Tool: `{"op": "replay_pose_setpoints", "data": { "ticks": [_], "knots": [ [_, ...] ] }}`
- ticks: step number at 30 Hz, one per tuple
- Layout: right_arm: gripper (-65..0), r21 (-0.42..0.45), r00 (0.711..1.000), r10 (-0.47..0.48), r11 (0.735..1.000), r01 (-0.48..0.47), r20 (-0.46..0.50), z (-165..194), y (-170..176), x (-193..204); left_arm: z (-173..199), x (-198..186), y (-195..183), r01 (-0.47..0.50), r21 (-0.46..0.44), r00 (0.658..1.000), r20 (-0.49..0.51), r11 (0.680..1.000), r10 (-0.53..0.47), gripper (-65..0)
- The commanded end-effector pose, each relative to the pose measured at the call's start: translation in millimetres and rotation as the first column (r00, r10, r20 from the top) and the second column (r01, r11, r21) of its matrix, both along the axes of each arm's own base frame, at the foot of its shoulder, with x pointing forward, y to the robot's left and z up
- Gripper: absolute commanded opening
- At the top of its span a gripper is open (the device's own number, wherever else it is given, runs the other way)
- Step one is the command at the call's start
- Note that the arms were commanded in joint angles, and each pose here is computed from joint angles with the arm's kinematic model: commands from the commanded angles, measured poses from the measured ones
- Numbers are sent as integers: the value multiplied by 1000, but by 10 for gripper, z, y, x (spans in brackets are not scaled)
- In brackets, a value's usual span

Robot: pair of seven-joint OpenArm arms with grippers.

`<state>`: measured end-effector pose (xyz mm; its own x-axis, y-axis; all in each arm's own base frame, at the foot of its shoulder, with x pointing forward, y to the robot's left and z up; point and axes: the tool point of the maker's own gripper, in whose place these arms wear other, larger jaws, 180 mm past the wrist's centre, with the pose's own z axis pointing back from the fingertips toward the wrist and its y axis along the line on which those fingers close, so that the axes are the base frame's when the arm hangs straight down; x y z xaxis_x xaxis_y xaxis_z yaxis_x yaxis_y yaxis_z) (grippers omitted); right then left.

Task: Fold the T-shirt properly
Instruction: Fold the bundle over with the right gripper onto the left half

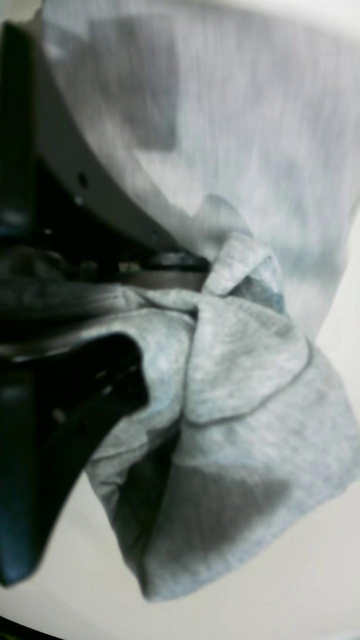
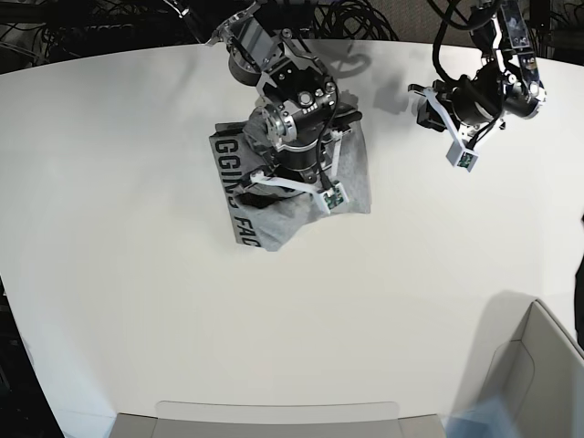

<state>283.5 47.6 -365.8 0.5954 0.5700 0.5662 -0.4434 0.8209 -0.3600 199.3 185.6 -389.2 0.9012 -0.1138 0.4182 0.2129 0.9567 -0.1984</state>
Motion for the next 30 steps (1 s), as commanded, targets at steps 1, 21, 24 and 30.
{"op": "replay_pose_setpoints", "data": {
  "ticks": [1,21,24,30],
  "knots": [
    [-650,30,998,20,999,-21,53,158,117,69,60,40,11,10,4,1000,17,1000,-10,-518],
    [-358,-37,957,286,958,-285,48,90,767,-367,58,44,7,11,4,1000,17,1000,-11,-518],
    [-358,-38,943,328,944,-326,55,104,874,-450,58,44,7,11,4,1000,17,1000,-11,-518],
    [-358,-57,877,471,882,-468,97,189,1153,-742,55,33,25,5,5,1000,16,1000,-5,-518]
  ]
}}
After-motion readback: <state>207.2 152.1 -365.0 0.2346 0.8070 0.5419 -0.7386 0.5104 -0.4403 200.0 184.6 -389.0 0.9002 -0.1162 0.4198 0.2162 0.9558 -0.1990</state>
